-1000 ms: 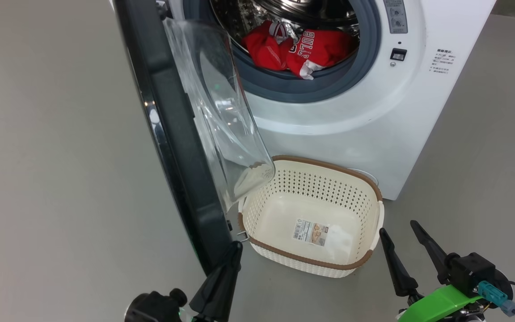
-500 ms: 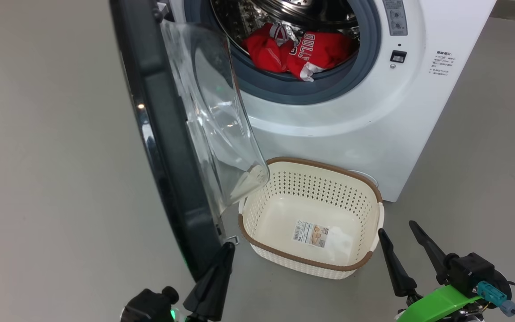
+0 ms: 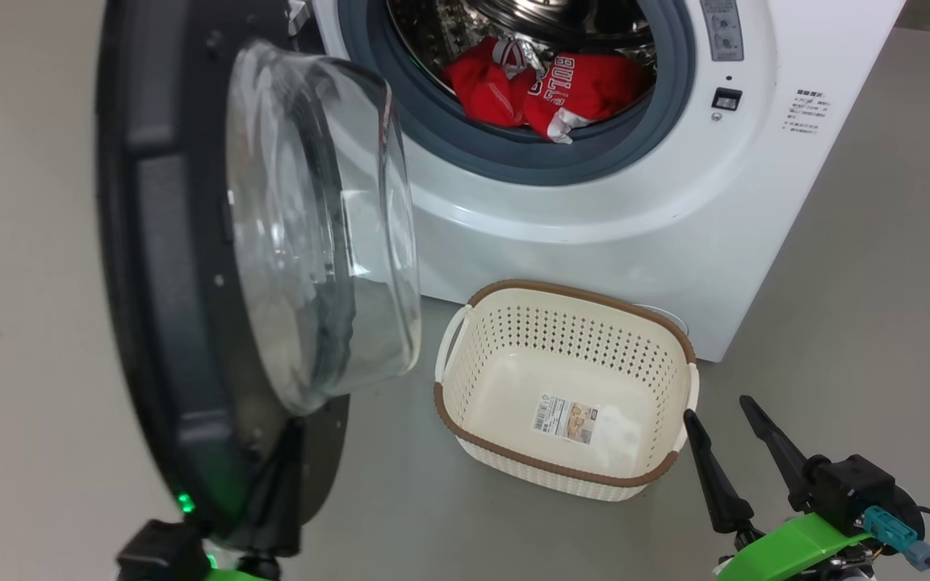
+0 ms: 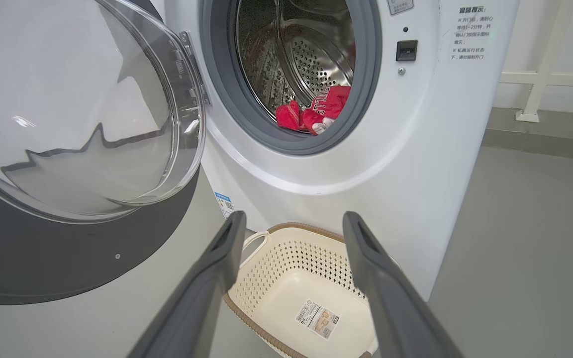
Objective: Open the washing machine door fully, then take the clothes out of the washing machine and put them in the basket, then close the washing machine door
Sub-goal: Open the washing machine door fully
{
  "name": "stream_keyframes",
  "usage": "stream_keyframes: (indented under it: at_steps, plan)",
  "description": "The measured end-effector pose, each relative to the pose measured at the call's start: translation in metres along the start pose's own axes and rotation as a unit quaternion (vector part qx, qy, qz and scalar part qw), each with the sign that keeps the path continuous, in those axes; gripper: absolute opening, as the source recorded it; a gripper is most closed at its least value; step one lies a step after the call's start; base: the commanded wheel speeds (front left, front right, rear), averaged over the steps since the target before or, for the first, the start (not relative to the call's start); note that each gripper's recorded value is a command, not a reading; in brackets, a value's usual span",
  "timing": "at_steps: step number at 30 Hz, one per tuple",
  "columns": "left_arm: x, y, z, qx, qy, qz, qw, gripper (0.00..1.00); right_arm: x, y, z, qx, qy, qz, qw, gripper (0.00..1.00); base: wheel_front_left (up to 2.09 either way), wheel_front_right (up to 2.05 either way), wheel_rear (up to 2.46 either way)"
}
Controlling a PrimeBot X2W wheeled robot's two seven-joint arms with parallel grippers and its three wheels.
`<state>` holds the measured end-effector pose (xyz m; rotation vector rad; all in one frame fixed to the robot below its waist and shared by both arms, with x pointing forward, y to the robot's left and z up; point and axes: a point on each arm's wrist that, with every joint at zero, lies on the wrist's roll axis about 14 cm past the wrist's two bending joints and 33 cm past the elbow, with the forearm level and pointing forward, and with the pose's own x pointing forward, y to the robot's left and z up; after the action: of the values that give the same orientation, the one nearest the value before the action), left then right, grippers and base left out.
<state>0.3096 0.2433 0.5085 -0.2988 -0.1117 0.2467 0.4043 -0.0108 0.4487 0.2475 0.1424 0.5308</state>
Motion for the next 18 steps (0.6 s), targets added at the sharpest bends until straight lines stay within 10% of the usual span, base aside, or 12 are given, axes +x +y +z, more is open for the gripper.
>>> stream_keyframes:
  at_steps: [18]
  plan:
    - [0.004,0.109,0.028,0.064,-0.029,0.162,0.984,0.0,0.005,-0.012,-0.009,0.011,0.008,-0.013,1.0,1.0,0.0,0.0,0.0]
